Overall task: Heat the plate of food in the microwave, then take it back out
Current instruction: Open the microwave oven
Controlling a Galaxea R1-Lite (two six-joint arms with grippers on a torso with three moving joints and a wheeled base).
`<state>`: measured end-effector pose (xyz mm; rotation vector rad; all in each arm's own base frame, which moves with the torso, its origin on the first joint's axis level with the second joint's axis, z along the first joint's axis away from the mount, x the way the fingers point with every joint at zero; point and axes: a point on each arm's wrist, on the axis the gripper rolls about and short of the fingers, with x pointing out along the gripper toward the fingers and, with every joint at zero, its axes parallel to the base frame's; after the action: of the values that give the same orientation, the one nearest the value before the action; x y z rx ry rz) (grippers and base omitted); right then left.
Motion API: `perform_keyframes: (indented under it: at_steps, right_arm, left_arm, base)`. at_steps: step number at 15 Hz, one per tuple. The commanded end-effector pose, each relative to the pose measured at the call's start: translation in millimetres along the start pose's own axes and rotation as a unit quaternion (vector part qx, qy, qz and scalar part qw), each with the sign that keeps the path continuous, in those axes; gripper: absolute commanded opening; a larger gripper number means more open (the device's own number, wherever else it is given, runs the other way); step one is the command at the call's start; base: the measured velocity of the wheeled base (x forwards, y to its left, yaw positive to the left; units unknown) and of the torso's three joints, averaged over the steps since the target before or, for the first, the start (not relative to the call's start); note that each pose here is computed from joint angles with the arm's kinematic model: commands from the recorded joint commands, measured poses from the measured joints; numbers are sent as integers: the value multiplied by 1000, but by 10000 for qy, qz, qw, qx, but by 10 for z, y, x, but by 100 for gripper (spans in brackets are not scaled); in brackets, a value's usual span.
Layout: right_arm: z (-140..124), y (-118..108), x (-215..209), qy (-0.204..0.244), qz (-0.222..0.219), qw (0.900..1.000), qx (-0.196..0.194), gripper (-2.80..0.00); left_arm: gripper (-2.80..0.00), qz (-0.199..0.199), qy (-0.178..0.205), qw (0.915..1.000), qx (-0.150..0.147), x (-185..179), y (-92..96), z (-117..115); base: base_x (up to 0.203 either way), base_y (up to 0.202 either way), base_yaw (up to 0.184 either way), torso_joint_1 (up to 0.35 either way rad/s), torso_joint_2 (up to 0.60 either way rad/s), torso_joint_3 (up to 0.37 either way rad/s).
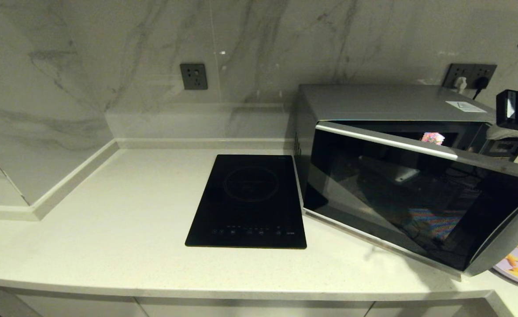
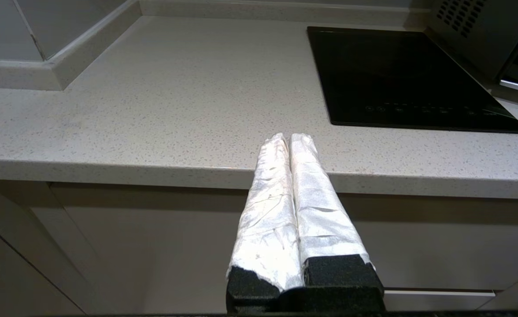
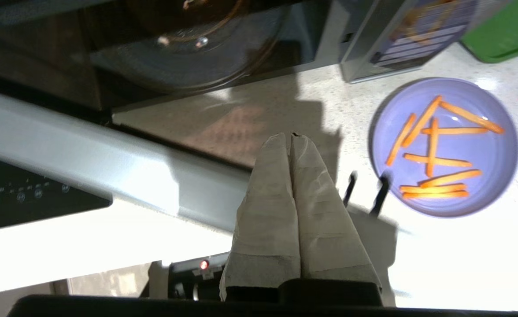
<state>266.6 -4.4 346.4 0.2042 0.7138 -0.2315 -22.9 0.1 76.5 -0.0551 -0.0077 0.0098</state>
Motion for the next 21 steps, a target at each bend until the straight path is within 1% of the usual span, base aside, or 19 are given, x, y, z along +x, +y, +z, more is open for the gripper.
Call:
perform_keyframes:
  at_steps: [1, 3, 4, 5, 7, 8, 9, 11, 12, 13, 15, 16, 17, 18, 20, 21]
  right_arm:
    - [0, -25, -15, -19, -83, 10000, 28, -280]
    - [-3, -23, 88, 48, -370, 9993, -31, -280]
    - [-5, -21, 139, 100, -468, 9987, -159, -280]
    - [-10, -17, 179, 165, -488, 9978, -408, -280]
    - [-78, -22, 246, 397, -491, 9953, -730, -280]
    - [-123, -21, 275, 534, -433, 9928, -982, -280]
    - [-163, -20, 285, 641, -332, 9908, -1146, -280]
    - [-253, -34, 234, 806, -32, 9873, -1372, -280]
    - [-302, -46, 173, 849, 197, 9838, -1564, -280]
    - [-336, -54, 92, 828, 481, 9810, -1689, -280]
    - [-393, -74, -141, 740, 1099, 9754, -1760, -280]
    - [-445, -94, -289, 725, 1370, 9697, -1890, -280]
    - [-501, -111, -401, 760, 1644, 9606, -2107, -280]
    - [-549, -123, -468, 861, 1846, 9542, -2190, -280]
    - [-595, -131, -510, 1006, 2075, 9485, -2170, -280]
    - [-600, -128, -485, 1070, 2093, 9477, -2159, -280]
  left_arm:
    - [-280, 4, -1, 10000, -1, 0, 0, 0]
    - [-280, 4, -1, 10000, -1, 0, 0, 0]
    - [-280, 4, -1, 10000, -1, 0, 0, 0]
    - [-280, 4, -1, 10000, -1, 0, 0, 0]
    - [-280, 4, -1, 10000, -1, 0, 0, 0]
    - [-280, 4, -1, 10000, -1, 0, 0, 0]
    - [-280, 4, -1, 10000, -1, 0, 0, 0]
    - [-280, 4, -1, 10000, -1, 0, 0, 0]
    - [-280, 4, -1, 10000, -1, 0, 0, 0]
    - [-280, 4, -1, 10000, -1, 0, 0, 0]
    - [-280, 4, -1, 10000, -1, 0, 0, 0]
    - [-280, 4, -1, 10000, -1, 0, 0, 0]
    - [-280, 4, -1, 10000, -1, 0, 0, 0]
    - [-280, 4, -1, 10000, -1, 0, 0, 0]
    - [-280, 4, -1, 10000, -1, 0, 0, 0]
    - [-280, 4, -1, 10000, -1, 0, 0, 0]
  base:
    - [0, 0, 0, 0, 0, 0]
    - [0, 0, 0, 0, 0, 0]
    - [0, 0, 0, 0, 0, 0]
    - [0, 0, 0, 0, 0, 0]
    - [0, 0, 0, 0, 0, 0]
    - [0, 0, 0, 0, 0, 0]
    - [0, 0, 0, 0, 0, 0]
    - [0, 0, 0, 0, 0, 0]
    - [0, 0, 0, 0, 0, 0]
    - [0, 0, 0, 0, 0, 0]
    - [0, 0, 0, 0, 0, 0]
    - [0, 0, 0, 0, 0, 0]
    - [0, 0, 0, 0, 0, 0]
    - [0, 0, 0, 0, 0, 0]
    - [0, 0, 0, 0, 0, 0]
    - [0, 0, 0, 0, 0, 0]
